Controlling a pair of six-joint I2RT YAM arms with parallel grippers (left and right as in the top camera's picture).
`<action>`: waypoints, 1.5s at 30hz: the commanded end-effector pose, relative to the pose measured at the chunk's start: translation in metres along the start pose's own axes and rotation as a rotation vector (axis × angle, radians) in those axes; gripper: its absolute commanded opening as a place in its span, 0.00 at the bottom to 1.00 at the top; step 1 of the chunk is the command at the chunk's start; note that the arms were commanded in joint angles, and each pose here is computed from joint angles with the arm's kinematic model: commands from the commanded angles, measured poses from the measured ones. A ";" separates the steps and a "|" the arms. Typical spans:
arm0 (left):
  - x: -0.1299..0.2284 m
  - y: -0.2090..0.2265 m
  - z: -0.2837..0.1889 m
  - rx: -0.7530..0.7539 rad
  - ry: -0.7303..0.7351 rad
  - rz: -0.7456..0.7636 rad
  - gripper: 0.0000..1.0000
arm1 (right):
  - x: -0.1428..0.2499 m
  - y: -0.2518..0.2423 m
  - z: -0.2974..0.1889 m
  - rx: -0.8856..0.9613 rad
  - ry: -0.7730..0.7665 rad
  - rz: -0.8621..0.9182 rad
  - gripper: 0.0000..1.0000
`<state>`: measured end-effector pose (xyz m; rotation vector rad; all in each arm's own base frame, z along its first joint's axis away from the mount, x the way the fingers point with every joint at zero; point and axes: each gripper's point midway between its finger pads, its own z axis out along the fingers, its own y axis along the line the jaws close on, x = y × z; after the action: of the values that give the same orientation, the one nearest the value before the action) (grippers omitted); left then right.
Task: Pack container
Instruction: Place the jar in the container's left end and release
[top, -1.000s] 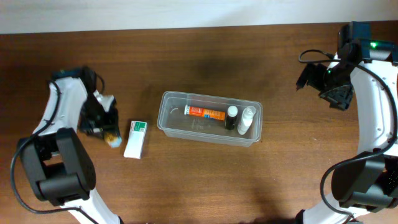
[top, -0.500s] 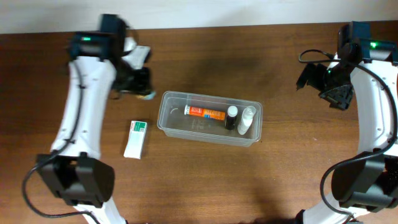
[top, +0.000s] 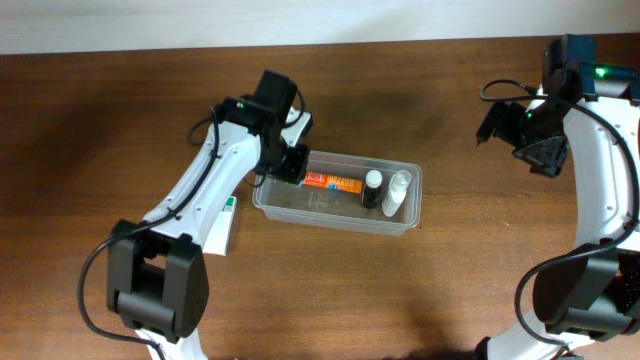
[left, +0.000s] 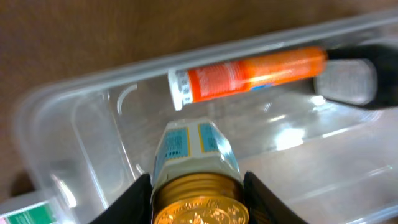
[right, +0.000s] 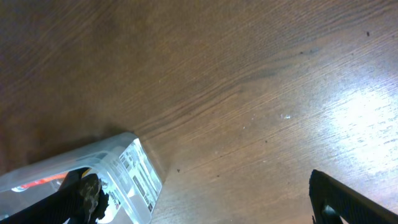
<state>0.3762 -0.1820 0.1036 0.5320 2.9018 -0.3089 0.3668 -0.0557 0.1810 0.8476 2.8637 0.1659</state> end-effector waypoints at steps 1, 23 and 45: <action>0.005 0.007 0.009 -0.023 -0.005 -0.043 0.24 | 0.000 -0.001 -0.002 -0.003 -0.004 -0.005 0.98; 0.000 0.040 0.044 -0.189 -0.009 -0.039 0.30 | 0.000 -0.001 -0.002 -0.003 -0.004 -0.005 0.98; -0.028 0.023 -0.004 -0.141 -0.060 -0.035 0.52 | 0.000 -0.001 -0.002 -0.003 -0.004 -0.005 0.98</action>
<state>0.3956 -0.1628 0.0797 0.4564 2.9082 -0.0852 0.3667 -0.0557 0.1810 0.8472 2.8642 0.1658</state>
